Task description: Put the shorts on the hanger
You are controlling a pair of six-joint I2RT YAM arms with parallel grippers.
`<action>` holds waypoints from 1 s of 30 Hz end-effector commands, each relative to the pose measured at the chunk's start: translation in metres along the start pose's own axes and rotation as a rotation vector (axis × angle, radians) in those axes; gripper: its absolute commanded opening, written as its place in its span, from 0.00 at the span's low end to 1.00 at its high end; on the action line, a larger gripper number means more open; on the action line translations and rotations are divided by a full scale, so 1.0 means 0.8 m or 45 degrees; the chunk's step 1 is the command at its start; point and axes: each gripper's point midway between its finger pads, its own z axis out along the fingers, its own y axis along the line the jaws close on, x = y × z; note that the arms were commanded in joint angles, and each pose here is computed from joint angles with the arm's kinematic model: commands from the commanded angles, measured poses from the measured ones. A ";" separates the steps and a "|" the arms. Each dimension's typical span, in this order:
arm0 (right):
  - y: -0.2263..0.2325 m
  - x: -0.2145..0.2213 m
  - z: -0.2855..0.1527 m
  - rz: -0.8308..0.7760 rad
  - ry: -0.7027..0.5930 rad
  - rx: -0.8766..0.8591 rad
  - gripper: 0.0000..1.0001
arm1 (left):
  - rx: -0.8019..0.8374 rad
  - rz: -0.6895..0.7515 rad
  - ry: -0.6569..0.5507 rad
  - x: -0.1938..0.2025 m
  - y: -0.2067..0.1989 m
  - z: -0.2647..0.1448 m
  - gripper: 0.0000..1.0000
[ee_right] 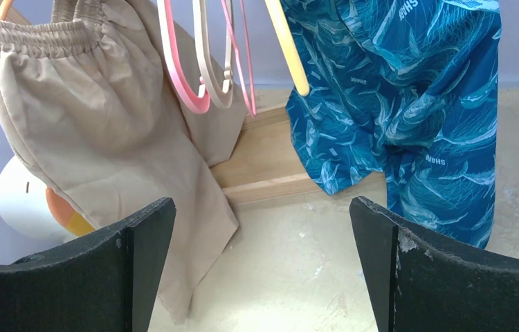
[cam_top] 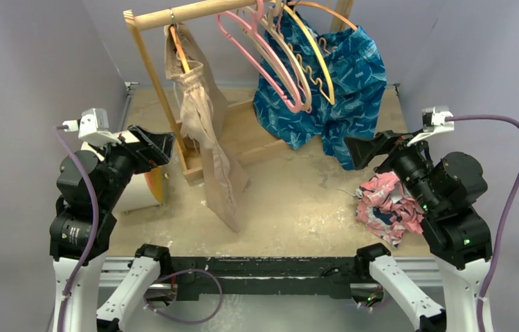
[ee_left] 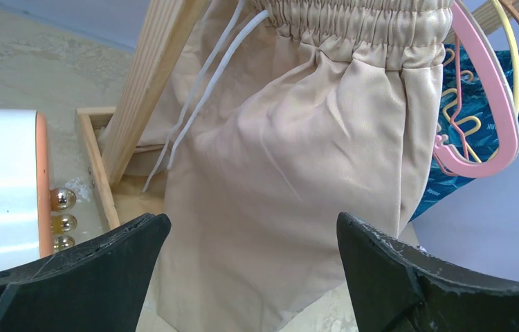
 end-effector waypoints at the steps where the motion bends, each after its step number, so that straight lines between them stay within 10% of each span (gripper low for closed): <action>1: 0.003 -0.017 -0.005 0.004 -0.075 -0.004 0.99 | 0.033 -0.001 -0.053 -0.012 -0.007 -0.001 0.96; 10: -0.050 0.010 0.002 0.205 -0.035 0.306 0.97 | 0.031 0.007 0.056 0.021 0.003 0.012 0.96; 23: -0.155 0.133 0.026 0.547 0.190 0.980 0.57 | 0.024 -0.008 0.109 0.056 0.020 0.018 0.96; 30: -0.209 0.213 0.014 0.639 0.335 1.473 0.53 | 0.062 -0.034 0.009 0.017 -0.002 0.008 0.92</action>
